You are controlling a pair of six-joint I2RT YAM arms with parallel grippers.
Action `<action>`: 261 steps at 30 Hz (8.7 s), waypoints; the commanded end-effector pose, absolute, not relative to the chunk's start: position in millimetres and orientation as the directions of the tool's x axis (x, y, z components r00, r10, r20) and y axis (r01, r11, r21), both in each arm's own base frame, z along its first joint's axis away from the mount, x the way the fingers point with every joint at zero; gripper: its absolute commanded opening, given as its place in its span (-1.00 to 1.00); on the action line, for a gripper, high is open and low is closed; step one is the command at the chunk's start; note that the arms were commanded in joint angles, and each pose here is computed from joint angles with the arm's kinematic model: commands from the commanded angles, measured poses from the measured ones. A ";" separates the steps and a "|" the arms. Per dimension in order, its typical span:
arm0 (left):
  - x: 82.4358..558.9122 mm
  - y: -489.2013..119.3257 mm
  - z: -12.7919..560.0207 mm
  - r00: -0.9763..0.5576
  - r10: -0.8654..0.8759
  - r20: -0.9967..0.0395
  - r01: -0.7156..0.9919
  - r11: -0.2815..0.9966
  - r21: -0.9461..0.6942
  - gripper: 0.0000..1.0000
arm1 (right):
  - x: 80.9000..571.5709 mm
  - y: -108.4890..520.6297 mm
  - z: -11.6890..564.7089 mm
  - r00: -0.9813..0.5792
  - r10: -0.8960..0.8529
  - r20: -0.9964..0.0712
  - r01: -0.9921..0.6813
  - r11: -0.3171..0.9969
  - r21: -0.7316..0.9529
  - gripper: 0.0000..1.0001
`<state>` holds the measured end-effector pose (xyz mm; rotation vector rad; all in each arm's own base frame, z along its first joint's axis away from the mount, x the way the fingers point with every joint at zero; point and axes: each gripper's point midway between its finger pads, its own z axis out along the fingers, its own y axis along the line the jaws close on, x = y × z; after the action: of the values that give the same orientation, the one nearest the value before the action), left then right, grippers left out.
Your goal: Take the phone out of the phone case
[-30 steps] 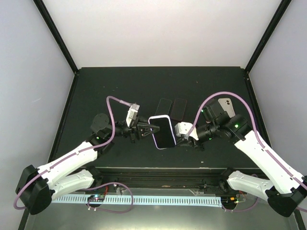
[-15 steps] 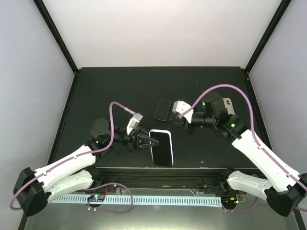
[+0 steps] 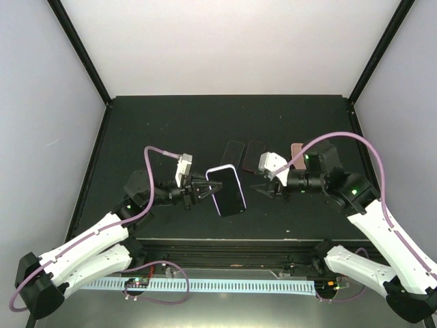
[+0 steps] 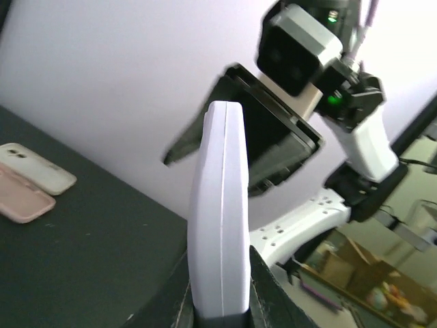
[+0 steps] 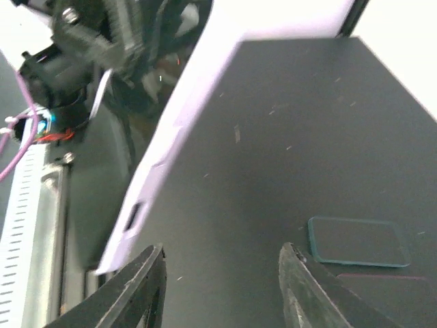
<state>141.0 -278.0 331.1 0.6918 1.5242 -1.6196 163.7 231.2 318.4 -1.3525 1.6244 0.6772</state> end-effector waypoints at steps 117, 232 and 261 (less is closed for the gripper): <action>203.9 -325.9 227.0 -0.177 0.328 -0.928 0.702 0.703 0.114 0.40 | 218.5 191.1 159.2 -0.927 -0.049 -0.372 -0.268 0.782 0.564 -0.99; 236.6 -366.0 203.2 0.000 0.518 -0.855 0.395 0.785 0.476 -0.97 | 294.5 71.4 176.5 -0.757 0.167 -0.632 -0.098 0.927 0.362 -0.99; 368.4 -245.3 131.4 -0.272 0.928 -0.254 0.295 0.332 0.896 -0.97 | 250.3 93.5 272.0 -0.280 0.054 -0.958 -0.471 0.862 0.186 -0.99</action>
<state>350.1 -249.7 128.1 1.1053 1.7863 0.8659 253.4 87.2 259.2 -0.2714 1.8713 0.4959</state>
